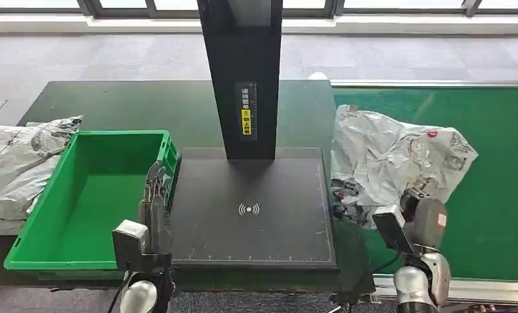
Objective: Moved the parcel from conveyor to table for the left to box.
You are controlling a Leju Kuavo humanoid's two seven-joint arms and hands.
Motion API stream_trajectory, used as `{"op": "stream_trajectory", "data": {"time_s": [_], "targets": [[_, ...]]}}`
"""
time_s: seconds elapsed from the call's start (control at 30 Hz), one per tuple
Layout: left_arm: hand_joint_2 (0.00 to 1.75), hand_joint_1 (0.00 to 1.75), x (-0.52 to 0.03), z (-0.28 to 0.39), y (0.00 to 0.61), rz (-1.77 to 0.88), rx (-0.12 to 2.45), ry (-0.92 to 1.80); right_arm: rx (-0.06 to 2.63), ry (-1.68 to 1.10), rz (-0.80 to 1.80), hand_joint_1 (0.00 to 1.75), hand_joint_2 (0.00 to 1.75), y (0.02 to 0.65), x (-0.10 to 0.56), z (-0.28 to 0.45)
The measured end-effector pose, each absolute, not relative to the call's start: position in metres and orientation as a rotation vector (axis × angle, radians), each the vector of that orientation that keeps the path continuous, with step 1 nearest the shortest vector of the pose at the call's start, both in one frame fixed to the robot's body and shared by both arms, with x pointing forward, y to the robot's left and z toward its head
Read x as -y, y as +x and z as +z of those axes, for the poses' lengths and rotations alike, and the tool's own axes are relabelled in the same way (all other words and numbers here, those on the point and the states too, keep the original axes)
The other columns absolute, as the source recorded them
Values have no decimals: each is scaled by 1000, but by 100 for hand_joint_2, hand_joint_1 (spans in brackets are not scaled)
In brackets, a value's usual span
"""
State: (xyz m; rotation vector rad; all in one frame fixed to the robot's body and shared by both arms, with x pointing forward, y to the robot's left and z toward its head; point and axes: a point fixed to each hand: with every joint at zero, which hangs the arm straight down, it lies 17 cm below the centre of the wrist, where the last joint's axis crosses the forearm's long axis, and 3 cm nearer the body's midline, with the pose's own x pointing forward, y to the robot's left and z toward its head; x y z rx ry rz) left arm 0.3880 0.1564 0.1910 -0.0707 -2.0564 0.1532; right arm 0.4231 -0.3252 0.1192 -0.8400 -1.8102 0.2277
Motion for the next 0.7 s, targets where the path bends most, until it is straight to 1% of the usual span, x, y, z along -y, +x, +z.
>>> {"op": "stream_trajectory", "data": {"time_s": [0.1,0.23,0.7], "targets": [[0,0,-155,191,389,148,2056,-79,1904,-719,224,175,175,421,290,140],[0,0,-154,191,391,145,2056,-82,1981,-645,246,175,175,415,257,161],[0,0,-154,190,391,143,2056,-81,2033,-629,248,175,175,409,244,179]]}}
